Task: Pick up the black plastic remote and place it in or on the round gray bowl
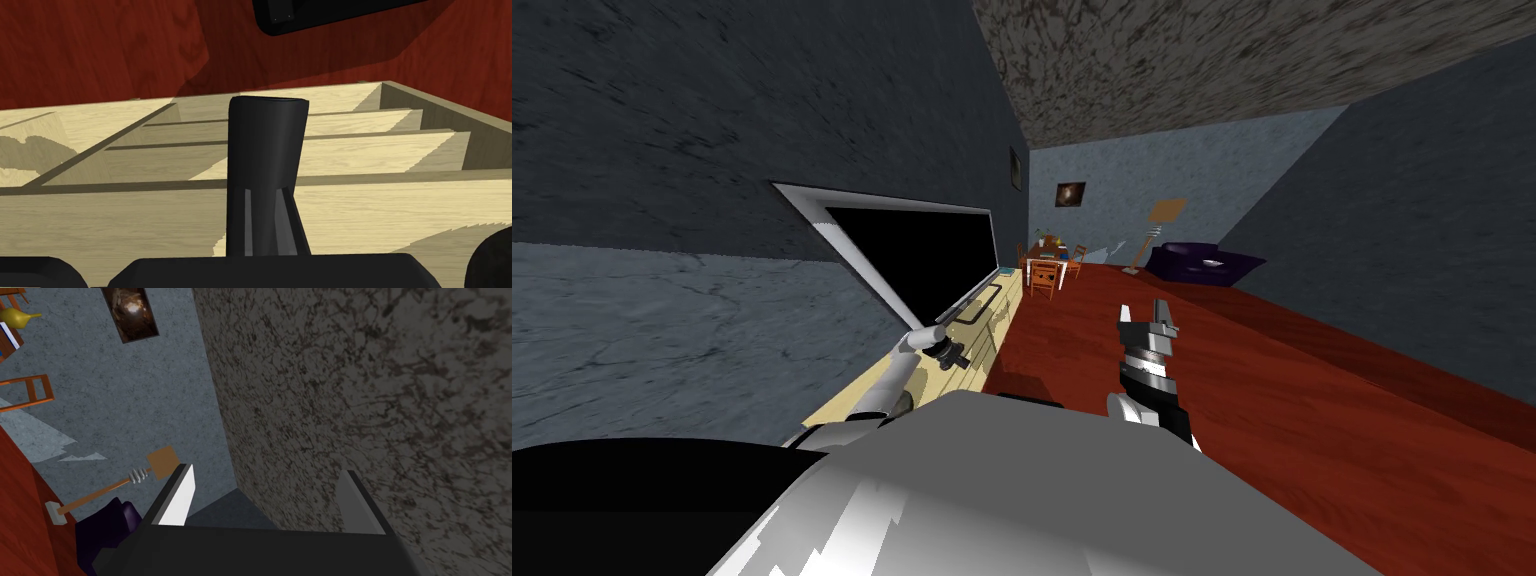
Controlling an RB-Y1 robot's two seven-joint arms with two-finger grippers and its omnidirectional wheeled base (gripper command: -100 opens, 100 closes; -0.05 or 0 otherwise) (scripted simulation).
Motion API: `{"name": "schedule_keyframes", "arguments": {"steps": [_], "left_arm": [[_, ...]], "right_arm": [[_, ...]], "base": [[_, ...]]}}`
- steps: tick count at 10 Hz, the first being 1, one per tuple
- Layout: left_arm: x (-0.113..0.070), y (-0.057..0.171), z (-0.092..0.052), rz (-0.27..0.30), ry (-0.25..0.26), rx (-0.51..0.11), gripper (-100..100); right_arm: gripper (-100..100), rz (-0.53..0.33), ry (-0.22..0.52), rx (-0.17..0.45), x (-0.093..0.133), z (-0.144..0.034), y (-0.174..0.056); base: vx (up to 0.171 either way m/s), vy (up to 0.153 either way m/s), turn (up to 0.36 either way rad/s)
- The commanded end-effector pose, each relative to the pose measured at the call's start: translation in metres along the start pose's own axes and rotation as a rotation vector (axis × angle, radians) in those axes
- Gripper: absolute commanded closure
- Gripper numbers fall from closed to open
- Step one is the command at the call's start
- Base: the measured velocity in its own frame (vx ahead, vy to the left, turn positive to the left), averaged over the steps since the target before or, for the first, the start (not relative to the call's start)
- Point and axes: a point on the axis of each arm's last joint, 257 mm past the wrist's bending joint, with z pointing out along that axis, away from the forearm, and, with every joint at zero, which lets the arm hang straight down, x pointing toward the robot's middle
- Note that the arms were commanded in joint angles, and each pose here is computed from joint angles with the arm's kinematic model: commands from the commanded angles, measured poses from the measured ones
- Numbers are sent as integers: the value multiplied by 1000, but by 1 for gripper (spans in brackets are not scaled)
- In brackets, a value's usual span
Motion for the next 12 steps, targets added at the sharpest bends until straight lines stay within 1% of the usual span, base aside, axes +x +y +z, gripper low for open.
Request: {"name": "schedule_keyframes", "arguments": {"steps": [1,2,3,4,5,6,8,9,10,12], "left_arm": [[-6,4,-11,9,-11,-20,100],[-10,5,-15,14,-18,-28,100],[-18,9,-24,23,-34,-46,100],[-22,11,-28,27,-43,-56,100],[-31,14,-37,36,-62,-75,100],[-35,16,-41,39,-71,-85,100],[-47,22,-54,48,-101,-114,100],[-42,20,-49,49,-93,-102,100],[-43,23,-50,47,-95,-108,-100],[-43,23,-50,47,-95,-109,-100]], "right_arm": [[0,0,0,0,0,0,0],[0,0,0,0,0,0,0],[0,0,0,0,0,0,0],[0,0,0,0,0,0,0],[0,0,0,0,0,0,0],[0,0,0,0,0,0,0],[0,0,0,0,0,0,0],[0,0,0,0,0,0,0],[0,0,0,0,0,0,0],[0,0,0,0,0,0,0]], "base": [[-162,7,178],[-145,34,138],[-171,57,227],[-185,51,181],[-193,69,193],[-151,74,166],[-118,66,207],[-59,28,56],[-14,8,-1],[-3,2,0]]}}
